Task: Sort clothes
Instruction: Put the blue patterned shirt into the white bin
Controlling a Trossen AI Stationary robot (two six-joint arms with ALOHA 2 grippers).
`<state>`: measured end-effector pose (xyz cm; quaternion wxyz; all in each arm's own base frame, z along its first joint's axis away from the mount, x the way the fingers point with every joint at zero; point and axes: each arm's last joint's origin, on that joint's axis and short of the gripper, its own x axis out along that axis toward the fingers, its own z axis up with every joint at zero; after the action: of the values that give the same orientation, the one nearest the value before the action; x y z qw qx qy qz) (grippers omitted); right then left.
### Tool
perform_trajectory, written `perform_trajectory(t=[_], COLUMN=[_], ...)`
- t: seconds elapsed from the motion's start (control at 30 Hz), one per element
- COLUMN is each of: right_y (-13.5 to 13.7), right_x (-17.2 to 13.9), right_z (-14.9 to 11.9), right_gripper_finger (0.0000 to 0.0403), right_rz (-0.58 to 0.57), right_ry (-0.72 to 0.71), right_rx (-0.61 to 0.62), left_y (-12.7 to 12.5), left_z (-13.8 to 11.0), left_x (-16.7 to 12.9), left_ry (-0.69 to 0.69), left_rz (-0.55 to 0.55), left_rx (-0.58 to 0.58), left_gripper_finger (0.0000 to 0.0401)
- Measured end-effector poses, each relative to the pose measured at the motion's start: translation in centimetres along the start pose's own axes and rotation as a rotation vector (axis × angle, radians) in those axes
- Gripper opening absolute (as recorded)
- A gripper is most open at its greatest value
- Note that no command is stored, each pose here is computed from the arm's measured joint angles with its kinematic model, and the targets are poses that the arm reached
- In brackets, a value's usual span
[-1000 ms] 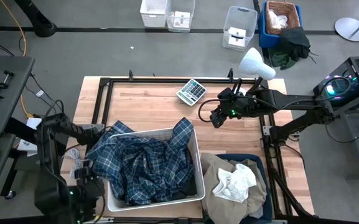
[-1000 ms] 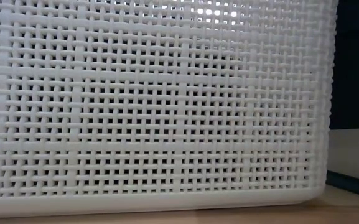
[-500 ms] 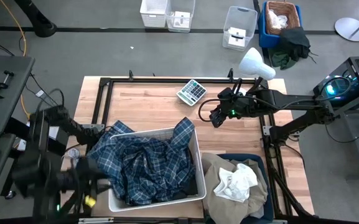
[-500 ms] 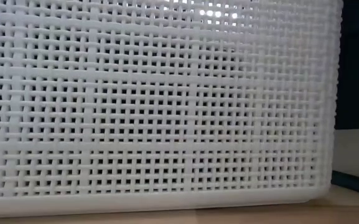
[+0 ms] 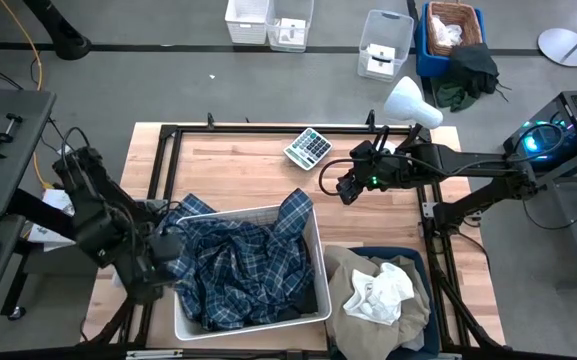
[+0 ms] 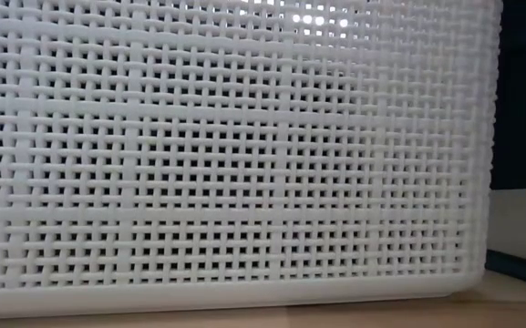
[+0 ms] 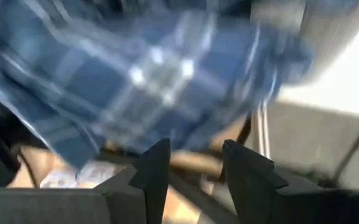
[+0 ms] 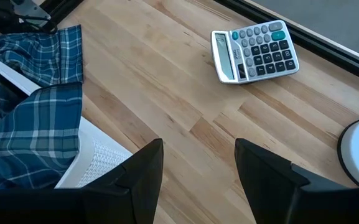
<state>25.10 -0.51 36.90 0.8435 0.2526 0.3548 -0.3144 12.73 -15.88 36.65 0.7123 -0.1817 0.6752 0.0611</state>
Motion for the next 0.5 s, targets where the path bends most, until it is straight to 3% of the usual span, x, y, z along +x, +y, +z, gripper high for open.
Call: perform_trajectory(t=[0.1,0.23,0.37,0.5], right_y=[0.0,0.0,0.0,0.0], right_x=[0.0,0.0,0.0,0.0], right_z=[0.0,0.0,0.0,0.0], right_gripper_finger=[0.0195,0.0195,0.0195,0.0195], right_rz=[0.0,-0.001,-0.001,-0.002], right_ry=[0.0,0.001,0.001,0.0], right_rx=[0.0,0.0,0.0,0.001], left_y=[0.1,0.2,0.4,0.3], left_z=[-1.0,-2.6,-3.4,-4.2], left_x=[1.0,3.1,4.7,5.0], left_ry=[0.113,0.142,0.097,0.003], left_rz=[0.002,0.088,0.178,0.194], left_rx=[0.078,0.155,0.116,0.048], left_gripper_finger=[0.0134,0.0133,0.0133,0.0137])
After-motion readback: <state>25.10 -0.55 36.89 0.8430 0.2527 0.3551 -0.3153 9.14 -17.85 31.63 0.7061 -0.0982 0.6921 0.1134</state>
